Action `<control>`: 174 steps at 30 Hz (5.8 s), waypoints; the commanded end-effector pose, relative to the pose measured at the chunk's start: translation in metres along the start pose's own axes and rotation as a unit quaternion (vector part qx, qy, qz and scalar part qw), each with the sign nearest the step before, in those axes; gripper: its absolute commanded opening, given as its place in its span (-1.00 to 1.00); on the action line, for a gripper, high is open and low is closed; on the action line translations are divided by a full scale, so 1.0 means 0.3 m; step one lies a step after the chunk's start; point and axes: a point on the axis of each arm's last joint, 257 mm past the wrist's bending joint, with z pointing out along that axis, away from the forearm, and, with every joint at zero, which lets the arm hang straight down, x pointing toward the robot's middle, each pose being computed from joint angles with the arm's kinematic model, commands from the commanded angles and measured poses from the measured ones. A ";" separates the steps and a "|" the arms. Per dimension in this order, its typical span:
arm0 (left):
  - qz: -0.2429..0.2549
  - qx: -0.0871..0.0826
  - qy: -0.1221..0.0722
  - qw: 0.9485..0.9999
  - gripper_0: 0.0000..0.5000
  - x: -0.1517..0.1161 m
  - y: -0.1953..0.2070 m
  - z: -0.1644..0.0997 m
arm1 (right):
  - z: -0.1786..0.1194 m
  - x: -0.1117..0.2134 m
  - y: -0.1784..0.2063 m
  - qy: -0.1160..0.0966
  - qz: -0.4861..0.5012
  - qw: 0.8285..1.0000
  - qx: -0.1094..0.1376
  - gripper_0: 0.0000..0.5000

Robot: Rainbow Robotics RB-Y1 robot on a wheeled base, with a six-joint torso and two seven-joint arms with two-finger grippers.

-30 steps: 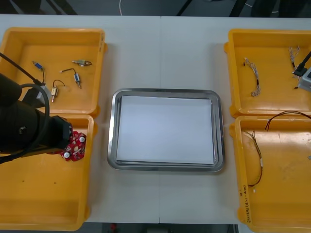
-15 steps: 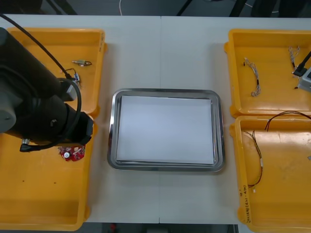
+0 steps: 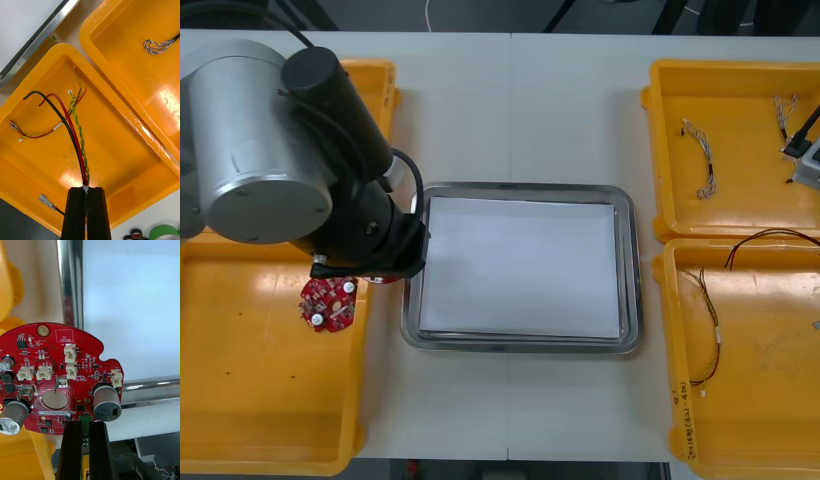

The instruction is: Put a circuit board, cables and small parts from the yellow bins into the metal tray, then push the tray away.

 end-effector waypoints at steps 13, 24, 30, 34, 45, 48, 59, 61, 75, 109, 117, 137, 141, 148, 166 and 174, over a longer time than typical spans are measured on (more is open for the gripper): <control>-0.037 0.005 -0.018 0.999 -0.98 -0.002 -0.219 0.113 | -0.026 -0.002 -0.021 0.005 -0.032 0.999 0.013 -1.00; -0.041 0.000 -0.010 0.999 -0.98 0.044 -0.249 0.207 | -0.026 -0.002 -0.025 0.005 -0.032 0.999 0.016 -1.00; -0.050 0.012 -0.018 0.999 -0.99 0.042 -0.283 0.249 | -0.026 -0.002 -0.028 0.006 -0.030 0.999 0.017 -1.00; -0.051 0.013 -0.018 0.998 -0.98 0.059 -0.295 0.266 | -0.026 -0.001 -0.031 0.006 -0.029 0.999 0.018 -1.00; -0.076 0.021 -0.026 0.997 -0.98 0.079 -0.316 0.304 | -0.027 -0.002 -0.036 0.006 -0.028 0.999 0.022 -1.00; -0.077 0.021 -0.027 0.996 -0.98 0.076 -0.316 0.303 | -0.027 0.000 -0.035 0.007 -0.029 0.999 0.021 -1.00; -0.085 0.023 -0.025 0.996 1.00 0.083 -0.319 0.302 | -0.026 -0.001 -0.036 0.006 -0.028 0.999 0.021 -1.00; -0.084 0.026 -0.026 0.996 1.00 0.084 -0.325 0.298 | -0.026 -0.001 -0.037 0.006 -0.028 0.999 0.022 -1.00; -0.096 0.039 -0.041 0.994 1.00 0.030 -0.321 0.209 | -0.028 -0.002 -0.031 0.006 -0.028 0.999 0.019 -1.00; -0.187 -0.010 -0.038 0.982 1.00 -0.273 0.170 -0.167 | -0.029 0.001 -0.036 0.007 -0.028 0.999 0.022 -1.00; -0.201 -0.018 -0.029 0.979 1.00 -0.346 0.341 -0.236 | -0.030 0.004 -0.056 0.009 -0.027 0.999 0.033 -1.00; -0.179 -0.066 -0.060 0.980 1.00 -0.463 0.612 -0.310 | -0.060 -0.156 0.099 -0.013 -0.159 0.987 0.031 -1.00; -0.163 -0.075 -0.068 0.981 1.00 -0.482 0.641 -0.314 | -0.049 -0.206 0.145 -0.011 -0.194 0.981 0.025 -1.00; -0.141 -0.062 -0.080 0.985 1.00 -0.522 0.686 -0.343 | -0.036 -0.342 0.239 -0.025 -0.263 0.964 0.021 -1.00; -0.066 -0.062 -0.110 0.990 1.00 -0.608 0.774 -0.333 | 0.037 -0.660 0.451 -0.034 -0.343 0.939 -0.007 -1.00; -0.052 -0.061 -0.117 0.990 1.00 -0.628 0.795 -0.320 | 0.124 -0.686 0.524 -0.008 -0.338 0.940 -0.041 -1.00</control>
